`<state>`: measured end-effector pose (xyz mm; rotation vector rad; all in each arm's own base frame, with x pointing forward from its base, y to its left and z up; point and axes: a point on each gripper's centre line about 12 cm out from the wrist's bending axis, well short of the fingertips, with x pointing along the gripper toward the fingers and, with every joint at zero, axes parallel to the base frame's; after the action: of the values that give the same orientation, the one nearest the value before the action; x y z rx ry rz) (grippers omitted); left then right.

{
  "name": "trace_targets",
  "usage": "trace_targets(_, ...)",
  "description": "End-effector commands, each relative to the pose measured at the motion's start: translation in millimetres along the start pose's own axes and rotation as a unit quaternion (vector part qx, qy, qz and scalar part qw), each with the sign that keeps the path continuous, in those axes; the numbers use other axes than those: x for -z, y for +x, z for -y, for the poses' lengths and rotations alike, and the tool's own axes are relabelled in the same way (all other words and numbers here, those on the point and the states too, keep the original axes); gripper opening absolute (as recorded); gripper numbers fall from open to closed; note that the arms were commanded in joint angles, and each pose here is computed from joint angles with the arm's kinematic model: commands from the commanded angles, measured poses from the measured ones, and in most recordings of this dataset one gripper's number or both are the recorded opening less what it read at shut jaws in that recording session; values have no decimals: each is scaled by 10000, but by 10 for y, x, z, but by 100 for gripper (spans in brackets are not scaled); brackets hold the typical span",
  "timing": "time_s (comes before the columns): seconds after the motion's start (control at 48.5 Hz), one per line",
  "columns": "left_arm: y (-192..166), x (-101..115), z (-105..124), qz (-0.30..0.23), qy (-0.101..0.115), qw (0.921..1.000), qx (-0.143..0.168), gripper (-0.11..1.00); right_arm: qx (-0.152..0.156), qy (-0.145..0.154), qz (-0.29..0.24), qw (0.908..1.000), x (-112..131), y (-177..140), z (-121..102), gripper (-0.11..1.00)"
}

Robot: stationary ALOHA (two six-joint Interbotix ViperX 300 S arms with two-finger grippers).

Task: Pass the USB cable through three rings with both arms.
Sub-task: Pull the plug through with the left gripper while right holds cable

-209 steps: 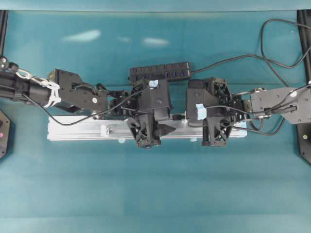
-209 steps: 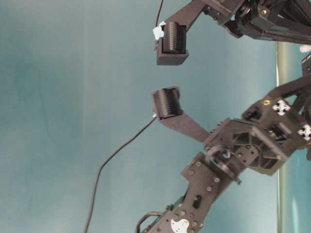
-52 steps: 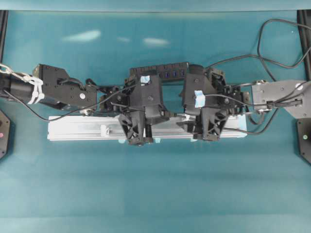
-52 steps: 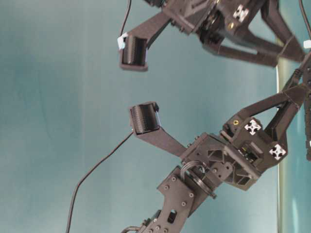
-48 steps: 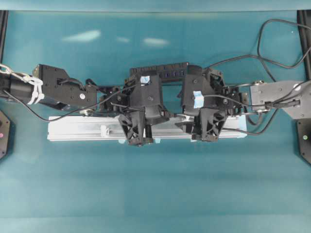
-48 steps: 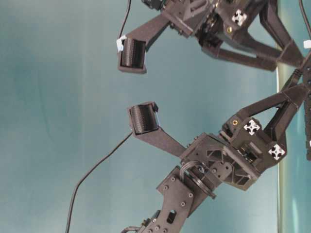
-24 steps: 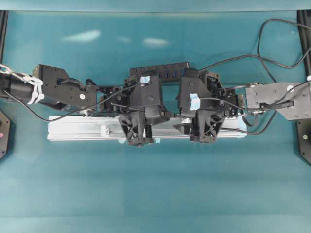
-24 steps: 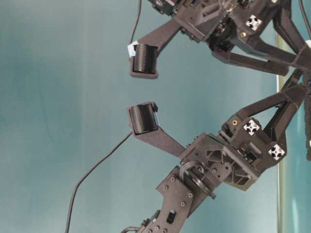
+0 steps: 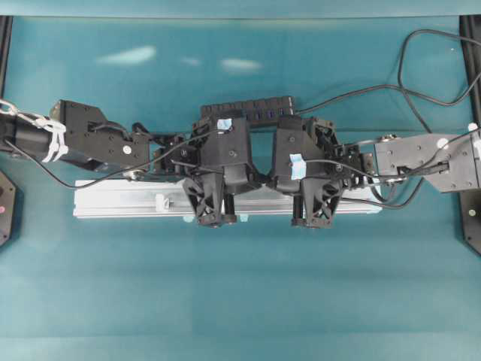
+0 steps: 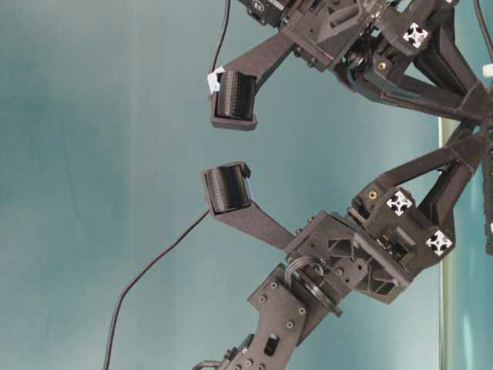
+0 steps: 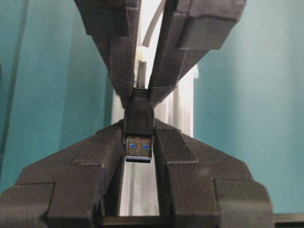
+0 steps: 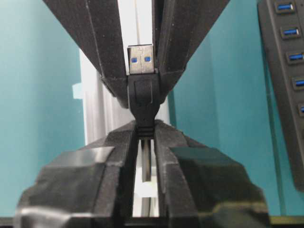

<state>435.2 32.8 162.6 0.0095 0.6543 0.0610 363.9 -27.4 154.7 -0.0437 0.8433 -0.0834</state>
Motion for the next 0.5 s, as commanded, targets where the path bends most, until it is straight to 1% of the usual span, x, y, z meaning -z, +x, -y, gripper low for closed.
trace_targets(0.0,-70,-109,23,162,26,9999,19,20,-41,36,250,9997,-125,-31,-18,-7)
trace_targets(0.268,-74,-97,23,100,3,9999,20,20,-39,29,274,9996,-144,-34,-17,-7)
trace_targets(0.371,-74,-97,23,100,-43,9999,21,20,-32,38,266,9996,-162,-30,-14,-7)
trace_targets(0.475,-73,-86,24,93,-58,9999,21,20,4,-4,107,9999,-178,-2,-23,-7)
